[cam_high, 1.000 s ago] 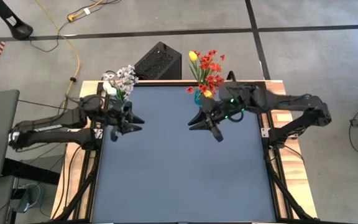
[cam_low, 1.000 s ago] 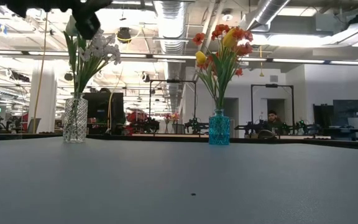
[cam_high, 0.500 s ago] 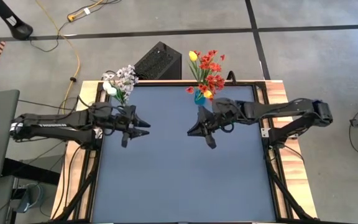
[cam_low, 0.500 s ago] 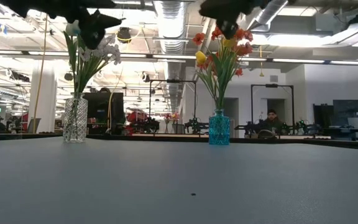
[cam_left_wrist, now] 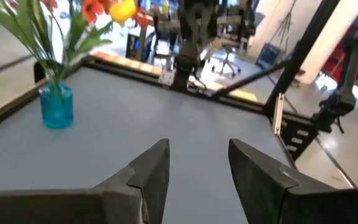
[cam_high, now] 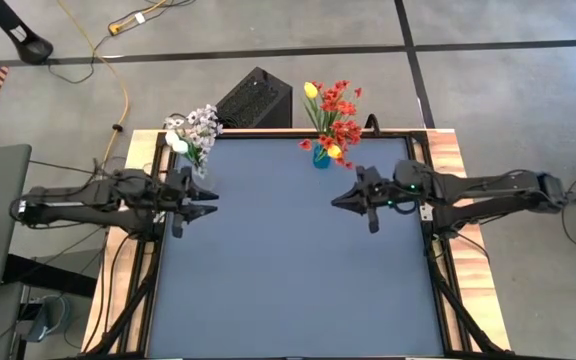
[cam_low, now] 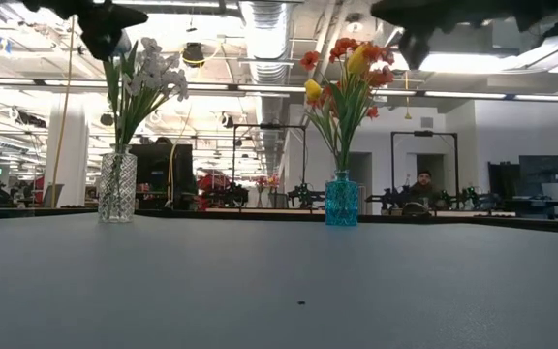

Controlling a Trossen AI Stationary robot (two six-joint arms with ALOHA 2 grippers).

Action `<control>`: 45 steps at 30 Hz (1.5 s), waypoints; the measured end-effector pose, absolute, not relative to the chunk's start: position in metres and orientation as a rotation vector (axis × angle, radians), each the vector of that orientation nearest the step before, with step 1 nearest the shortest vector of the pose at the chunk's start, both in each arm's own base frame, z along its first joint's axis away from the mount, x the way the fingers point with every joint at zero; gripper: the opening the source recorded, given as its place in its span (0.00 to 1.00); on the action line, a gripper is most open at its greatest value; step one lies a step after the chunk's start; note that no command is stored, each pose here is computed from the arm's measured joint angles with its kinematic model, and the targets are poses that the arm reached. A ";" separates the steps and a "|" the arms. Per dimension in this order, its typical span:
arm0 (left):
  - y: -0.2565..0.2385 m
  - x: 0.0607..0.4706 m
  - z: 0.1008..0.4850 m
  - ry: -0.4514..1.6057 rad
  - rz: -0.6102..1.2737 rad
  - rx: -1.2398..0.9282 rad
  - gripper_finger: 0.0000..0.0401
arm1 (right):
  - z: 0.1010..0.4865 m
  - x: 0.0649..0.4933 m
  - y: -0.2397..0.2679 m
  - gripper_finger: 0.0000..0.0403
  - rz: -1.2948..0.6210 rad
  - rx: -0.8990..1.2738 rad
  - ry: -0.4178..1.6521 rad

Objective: Sort flowers into vase by color
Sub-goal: Return to Home Position

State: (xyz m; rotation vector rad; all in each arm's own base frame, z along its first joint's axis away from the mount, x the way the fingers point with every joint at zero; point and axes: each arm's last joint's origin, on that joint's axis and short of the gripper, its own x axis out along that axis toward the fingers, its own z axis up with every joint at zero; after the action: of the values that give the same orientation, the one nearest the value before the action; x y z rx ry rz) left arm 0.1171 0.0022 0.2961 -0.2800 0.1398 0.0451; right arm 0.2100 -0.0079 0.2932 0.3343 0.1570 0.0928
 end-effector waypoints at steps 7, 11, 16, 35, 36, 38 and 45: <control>0.000 0.100 0.276 -0.002 0.033 -0.319 0.36 | 0.269 0.193 -0.006 0.04 0.095 0.368 0.106; 0.000 0.095 0.247 -0.054 0.024 -0.374 0.29 | 0.255 0.188 -0.009 0.04 0.029 0.325 0.119; -0.001 0.088 0.231 -0.136 -0.033 -0.414 0.18 | 0.237 0.184 -0.015 0.05 -0.011 0.325 0.110; 0.000 0.089 0.198 -0.052 0.010 -0.405 0.00 | 0.191 0.149 -0.027 0.05 -0.091 0.397 0.074; 0.000 0.089 0.198 -0.052 0.013 -0.406 0.00 | 0.190 0.147 -0.027 0.05 -0.092 0.398 0.072; 0.000 0.089 0.198 -0.049 0.015 -0.416 0.00 | 0.186 0.144 -0.027 0.05 -0.093 0.398 0.069; 0.002 0.090 0.192 -0.036 0.081 -0.431 0.00 | 0.165 0.133 -0.028 0.05 -0.121 0.399 0.059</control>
State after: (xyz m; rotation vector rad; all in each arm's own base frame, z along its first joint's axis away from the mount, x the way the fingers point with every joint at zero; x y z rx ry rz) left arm 0.0902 0.0021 0.1918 -0.4306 -0.0360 0.0807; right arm 0.1327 -0.0283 0.1651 0.3988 0.0590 -0.1205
